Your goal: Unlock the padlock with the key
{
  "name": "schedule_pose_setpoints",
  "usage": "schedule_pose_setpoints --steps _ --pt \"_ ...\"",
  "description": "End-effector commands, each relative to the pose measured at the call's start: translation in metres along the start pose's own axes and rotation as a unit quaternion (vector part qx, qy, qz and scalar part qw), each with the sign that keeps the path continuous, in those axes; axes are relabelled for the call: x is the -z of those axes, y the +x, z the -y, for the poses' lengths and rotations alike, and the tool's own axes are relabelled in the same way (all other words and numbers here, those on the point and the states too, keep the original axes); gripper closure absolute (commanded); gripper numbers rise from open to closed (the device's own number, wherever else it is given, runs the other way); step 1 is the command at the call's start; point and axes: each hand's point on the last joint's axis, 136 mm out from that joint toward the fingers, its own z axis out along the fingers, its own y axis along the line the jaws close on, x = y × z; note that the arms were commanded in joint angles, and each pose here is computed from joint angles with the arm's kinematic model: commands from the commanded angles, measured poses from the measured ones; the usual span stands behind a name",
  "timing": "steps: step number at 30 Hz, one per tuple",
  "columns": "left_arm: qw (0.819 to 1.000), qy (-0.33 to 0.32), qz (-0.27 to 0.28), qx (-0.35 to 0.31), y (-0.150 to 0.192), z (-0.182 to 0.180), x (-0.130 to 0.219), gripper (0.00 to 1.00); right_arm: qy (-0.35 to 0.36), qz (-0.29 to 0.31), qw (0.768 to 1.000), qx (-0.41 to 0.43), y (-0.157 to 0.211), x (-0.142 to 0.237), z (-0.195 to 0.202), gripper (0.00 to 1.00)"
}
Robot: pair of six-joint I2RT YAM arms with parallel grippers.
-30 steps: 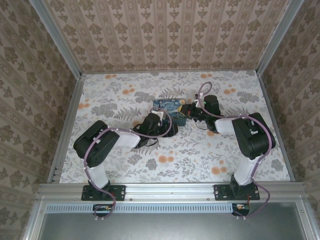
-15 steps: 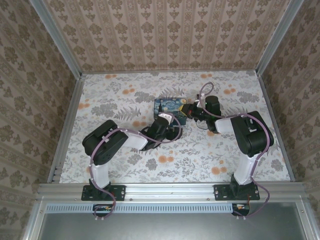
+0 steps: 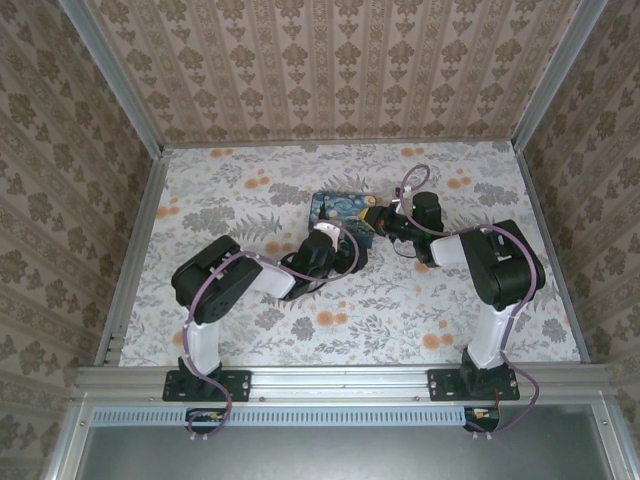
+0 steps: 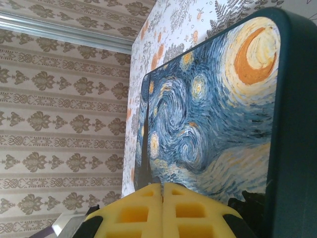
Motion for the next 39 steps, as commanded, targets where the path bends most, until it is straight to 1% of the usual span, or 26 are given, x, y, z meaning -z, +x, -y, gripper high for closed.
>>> schedule_pose_setpoints --steps 1,4,7,19,28,39 --pt "0.996 0.047 0.044 0.066 -0.017 0.003 0.004 0.19 0.022 -0.011 0.999 -0.029 0.01 0.0 0.024 1.0" --pt "0.993 0.052 0.057 0.092 -0.018 -0.004 0.007 0.19 0.022 -0.011 0.999 -0.031 0.01 0.0 0.027 1.0" --pt "0.991 0.06 0.061 0.103 -0.017 -0.004 0.006 0.2 0.024 -0.013 0.999 -0.034 0.012 -0.001 0.03 1.0" --pt "0.988 0.082 0.073 0.11 -0.016 0.01 0.016 0.24 0.026 -0.014 0.999 -0.041 0.014 -0.002 0.036 1.0" --pt "0.987 0.078 0.069 0.126 -0.005 0.006 0.006 0.25 0.031 -0.012 0.999 -0.043 0.016 -0.001 0.039 1.0" --pt "0.982 0.064 0.08 0.156 0.001 -0.007 0.003 0.24 0.036 -0.011 0.998 -0.044 0.017 -0.001 0.041 1.0"
